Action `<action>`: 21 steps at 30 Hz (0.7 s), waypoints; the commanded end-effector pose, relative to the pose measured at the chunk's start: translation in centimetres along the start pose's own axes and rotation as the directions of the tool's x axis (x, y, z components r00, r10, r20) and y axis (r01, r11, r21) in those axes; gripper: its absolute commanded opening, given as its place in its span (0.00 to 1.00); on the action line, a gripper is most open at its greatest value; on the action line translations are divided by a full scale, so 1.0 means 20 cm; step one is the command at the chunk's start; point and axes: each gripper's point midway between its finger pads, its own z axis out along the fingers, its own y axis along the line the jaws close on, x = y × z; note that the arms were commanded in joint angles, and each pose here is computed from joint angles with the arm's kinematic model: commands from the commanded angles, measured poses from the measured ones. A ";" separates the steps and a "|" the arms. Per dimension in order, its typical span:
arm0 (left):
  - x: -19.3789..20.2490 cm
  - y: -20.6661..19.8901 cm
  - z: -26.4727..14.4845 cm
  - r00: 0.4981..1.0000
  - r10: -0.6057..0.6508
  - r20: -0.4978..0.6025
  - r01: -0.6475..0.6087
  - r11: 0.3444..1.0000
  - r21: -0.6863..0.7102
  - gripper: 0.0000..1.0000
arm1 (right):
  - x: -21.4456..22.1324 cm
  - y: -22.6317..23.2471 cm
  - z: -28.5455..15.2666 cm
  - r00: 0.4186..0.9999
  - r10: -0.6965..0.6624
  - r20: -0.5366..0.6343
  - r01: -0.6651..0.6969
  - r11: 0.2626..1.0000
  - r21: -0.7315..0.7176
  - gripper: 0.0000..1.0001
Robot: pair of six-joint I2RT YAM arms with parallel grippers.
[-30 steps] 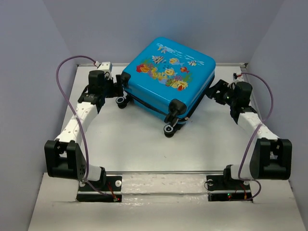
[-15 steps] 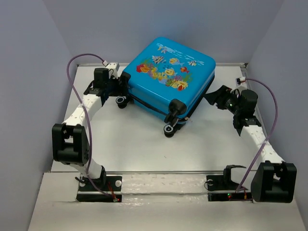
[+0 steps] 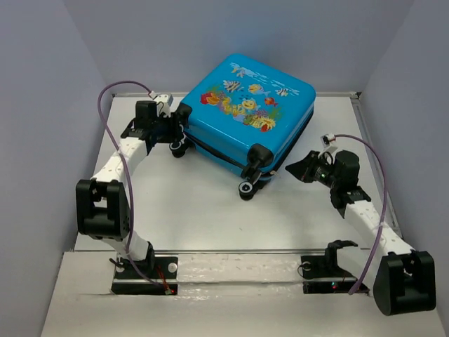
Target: Pack the luggage
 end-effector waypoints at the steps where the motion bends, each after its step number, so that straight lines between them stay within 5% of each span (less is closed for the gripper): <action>1: -0.26 -0.19 -0.12 0.986 -0.008 0.167 -0.016 0.990 0.140 0.06 | 0.00 0.07 -0.04 0.997 -0.073 0.030 0.075 0.995 -0.070 0.15; 3: -0.32 -0.24 -0.17 0.980 -0.029 0.195 -0.006 0.984 0.177 0.06 | 0.03 0.07 -0.04 0.998 -0.069 0.012 0.070 0.994 -0.080 0.24; 4: -0.36 -0.28 -0.22 0.975 -0.053 0.214 0.006 0.977 0.214 0.06 | 0.04 0.06 -0.04 0.998 -0.067 0.007 0.067 0.995 -0.079 0.40; 7: -0.45 -0.34 -0.34 0.960 -0.087 0.264 0.018 0.967 0.254 0.06 | 0.09 0.05 -0.01 0.998 -0.055 -0.031 0.052 0.992 -0.111 0.58; 16: -0.58 -0.44 -0.53 0.944 -0.171 0.283 0.075 0.943 0.323 0.06 | 0.14 0.06 0.04 0.996 -0.047 -0.081 0.032 0.983 -0.180 0.63; 21: -0.57 -0.45 -0.54 0.946 -0.181 0.269 0.087 0.940 0.329 0.06 | 0.17 0.04 0.07 0.994 -0.021 -0.111 -0.002 0.978 -0.209 0.56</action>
